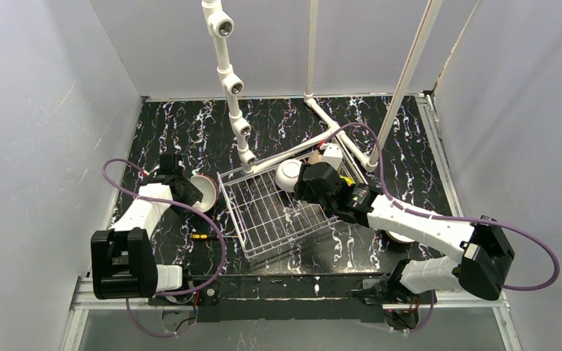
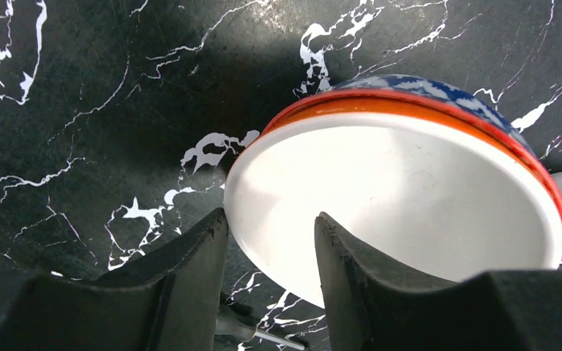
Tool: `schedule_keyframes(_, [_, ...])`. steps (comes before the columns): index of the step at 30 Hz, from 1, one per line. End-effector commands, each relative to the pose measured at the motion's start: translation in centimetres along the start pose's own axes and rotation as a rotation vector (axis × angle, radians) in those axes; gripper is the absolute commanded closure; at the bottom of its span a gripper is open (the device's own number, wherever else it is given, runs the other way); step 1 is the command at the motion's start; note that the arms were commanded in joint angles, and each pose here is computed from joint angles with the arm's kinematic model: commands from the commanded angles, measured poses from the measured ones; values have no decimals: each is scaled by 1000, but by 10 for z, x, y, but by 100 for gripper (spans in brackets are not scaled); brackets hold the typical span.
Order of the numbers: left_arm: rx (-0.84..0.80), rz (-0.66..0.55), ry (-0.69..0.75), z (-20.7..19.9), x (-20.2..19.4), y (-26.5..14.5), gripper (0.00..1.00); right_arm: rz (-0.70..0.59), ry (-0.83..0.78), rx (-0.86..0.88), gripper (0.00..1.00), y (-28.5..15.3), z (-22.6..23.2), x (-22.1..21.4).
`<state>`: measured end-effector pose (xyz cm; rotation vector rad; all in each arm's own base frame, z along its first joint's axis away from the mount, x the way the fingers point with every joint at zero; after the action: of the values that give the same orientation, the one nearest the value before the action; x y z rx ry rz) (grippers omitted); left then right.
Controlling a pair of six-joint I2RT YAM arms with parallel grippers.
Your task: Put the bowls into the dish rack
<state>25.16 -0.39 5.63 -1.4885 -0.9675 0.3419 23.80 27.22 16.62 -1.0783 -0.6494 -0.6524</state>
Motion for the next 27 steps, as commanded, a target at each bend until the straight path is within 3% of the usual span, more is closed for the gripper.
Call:
schedule_keyframes(1, [-22,7,-38,-3,-3,5,57,-38,28,-1,37,-2,-1,9])
schedule_keyframes(7, [-11,17,-45,-2,-6,9,74,-52,44,-2,37,-7,-4,11])
schedule_keyframes(12, [-3,10,-27,-2,-2,5,99,-69,36,-14,37,-12,-7,17])
schedule_keyframes(27, [-60,-5,137,-25,29,-42,100,-77,48,-5,37,-15,-6,20])
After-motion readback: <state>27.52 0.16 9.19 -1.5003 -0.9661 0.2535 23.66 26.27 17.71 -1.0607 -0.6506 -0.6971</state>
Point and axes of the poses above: each gripper's point midway between its finger pads, its own y axis out along the fingers, its own z axis along the line the jaws close on, x = y × z, the point moved 1 cm from there along -y, back along the fingers, and after that the axes turned 1 degree about -y, right-handed, at the moved point
